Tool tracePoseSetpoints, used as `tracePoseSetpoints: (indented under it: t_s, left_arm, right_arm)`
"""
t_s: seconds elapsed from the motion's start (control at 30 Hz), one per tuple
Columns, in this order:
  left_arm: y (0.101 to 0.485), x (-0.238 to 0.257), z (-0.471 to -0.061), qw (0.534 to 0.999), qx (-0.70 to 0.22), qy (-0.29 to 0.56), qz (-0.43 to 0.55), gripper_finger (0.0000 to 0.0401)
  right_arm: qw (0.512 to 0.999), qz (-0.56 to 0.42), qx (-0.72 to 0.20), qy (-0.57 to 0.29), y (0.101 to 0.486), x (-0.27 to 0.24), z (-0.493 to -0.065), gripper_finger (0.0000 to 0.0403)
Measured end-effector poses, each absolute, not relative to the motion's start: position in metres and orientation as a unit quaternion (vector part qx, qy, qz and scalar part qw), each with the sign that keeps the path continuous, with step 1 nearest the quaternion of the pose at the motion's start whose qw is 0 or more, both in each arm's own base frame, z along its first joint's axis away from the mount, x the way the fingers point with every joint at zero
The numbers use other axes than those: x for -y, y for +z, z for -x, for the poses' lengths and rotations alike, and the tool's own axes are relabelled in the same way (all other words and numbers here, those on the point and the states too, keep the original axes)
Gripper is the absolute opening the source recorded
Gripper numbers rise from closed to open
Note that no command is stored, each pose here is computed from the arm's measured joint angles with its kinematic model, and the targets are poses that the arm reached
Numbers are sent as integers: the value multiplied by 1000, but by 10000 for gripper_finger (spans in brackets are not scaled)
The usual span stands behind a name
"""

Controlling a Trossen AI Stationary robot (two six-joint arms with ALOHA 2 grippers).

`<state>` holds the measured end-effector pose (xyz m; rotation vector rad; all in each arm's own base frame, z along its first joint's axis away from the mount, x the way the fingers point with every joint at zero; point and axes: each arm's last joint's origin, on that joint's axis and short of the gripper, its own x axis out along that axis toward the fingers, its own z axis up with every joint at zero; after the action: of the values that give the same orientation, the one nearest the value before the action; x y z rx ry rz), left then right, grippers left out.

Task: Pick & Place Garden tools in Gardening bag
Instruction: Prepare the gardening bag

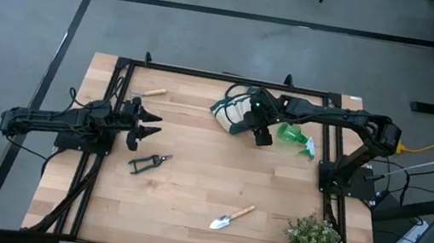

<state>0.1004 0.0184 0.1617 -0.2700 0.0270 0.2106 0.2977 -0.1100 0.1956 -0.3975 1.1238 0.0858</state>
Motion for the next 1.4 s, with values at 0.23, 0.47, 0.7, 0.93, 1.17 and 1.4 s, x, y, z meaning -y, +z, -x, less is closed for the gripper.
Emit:
tracePoseSetpoints:
  t_s: [0.23,0.47,0.7,0.93,1.17,1.4]
  left_arm:
    - [162,-18,-100,985,-13,105,134,189]
    - [162,-18,-100,985,-13,105,134,191]
    - [162,-18,-100,988,-16,105,114,191]
    - [162,-18,-100,988,-16,105,112,189]
    - [167,-20,-100,986,13,133,99,191]
    - [193,-27,-93,944,176,238,149,191]
  right_arm:
    - [826,192,-529,43,196,109,-298,111]
    - [815,223,-530,67,195,108,-297,12]
    - [805,253,-528,98,195,99,-299,3]
    - [852,224,-454,132,222,95,-292,1]
    - [901,180,-376,120,259,102,-272,1]
    - [944,93,-288,133,288,104,-260,0]
